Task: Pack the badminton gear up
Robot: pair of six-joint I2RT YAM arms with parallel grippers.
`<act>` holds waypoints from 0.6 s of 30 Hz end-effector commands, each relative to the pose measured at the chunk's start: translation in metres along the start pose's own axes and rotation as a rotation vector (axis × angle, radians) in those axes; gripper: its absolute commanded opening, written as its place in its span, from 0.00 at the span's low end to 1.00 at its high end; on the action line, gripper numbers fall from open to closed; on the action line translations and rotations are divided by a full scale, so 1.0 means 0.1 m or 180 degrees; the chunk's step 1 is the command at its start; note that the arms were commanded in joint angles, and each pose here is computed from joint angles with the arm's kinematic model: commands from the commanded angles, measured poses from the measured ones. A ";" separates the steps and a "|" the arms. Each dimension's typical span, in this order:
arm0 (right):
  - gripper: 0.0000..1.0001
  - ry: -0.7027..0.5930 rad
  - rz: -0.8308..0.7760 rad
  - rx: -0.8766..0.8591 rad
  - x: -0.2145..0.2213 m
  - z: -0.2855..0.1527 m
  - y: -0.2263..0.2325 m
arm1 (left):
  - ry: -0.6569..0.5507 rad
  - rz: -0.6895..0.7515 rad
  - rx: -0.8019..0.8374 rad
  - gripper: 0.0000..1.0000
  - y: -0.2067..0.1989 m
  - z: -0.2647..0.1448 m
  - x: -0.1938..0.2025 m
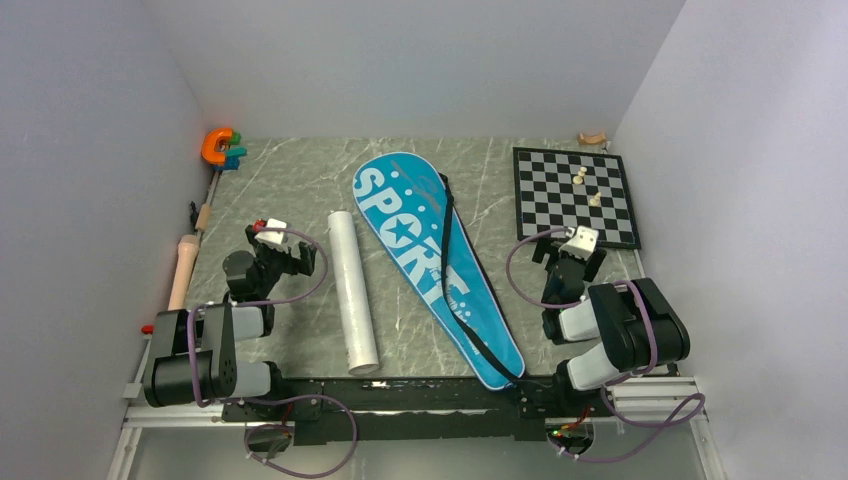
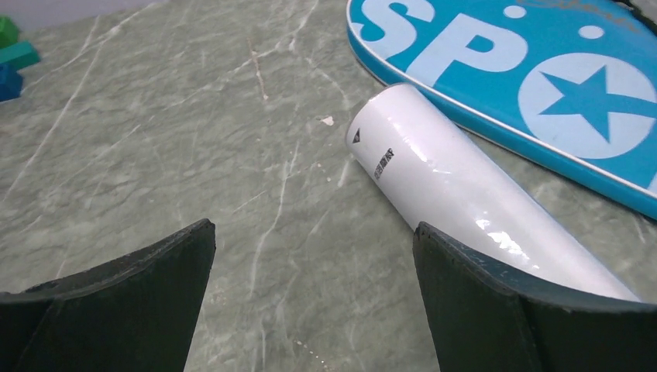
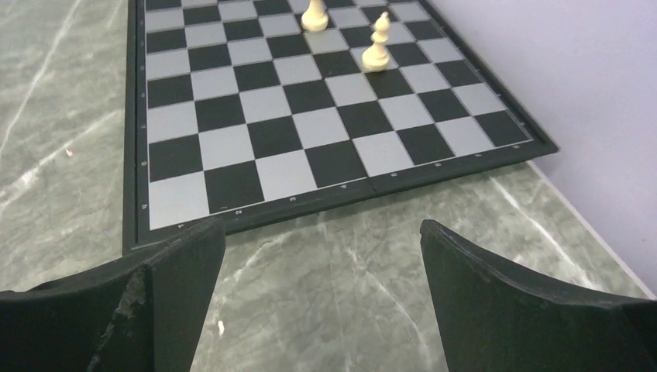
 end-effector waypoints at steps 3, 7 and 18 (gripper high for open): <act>1.00 0.0191 0.0252 -0.0105 -0.08 0.35 0.02 | -0.0037 0.0248 -0.0331 0.99 0.15 0.06 -0.10; 1.00 0.0182 0.0258 -0.0102 -0.08 0.35 0.01 | -0.0094 0.0264 -0.0345 0.99 0.14 0.05 -0.12; 1.00 0.0131 0.0247 -0.0109 -0.10 0.32 0.00 | -0.0174 0.0262 -0.0357 0.99 0.14 0.05 -0.14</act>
Point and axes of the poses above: each gripper's point midway between its finger pads, its own z axis out along the fingers, its own y axis along the line the jaws close on, x = y × z, the point moved 5 cm from there along -z, back along the fingers, and after that the axes turned 1 degree about z, right-handed, at the moved point
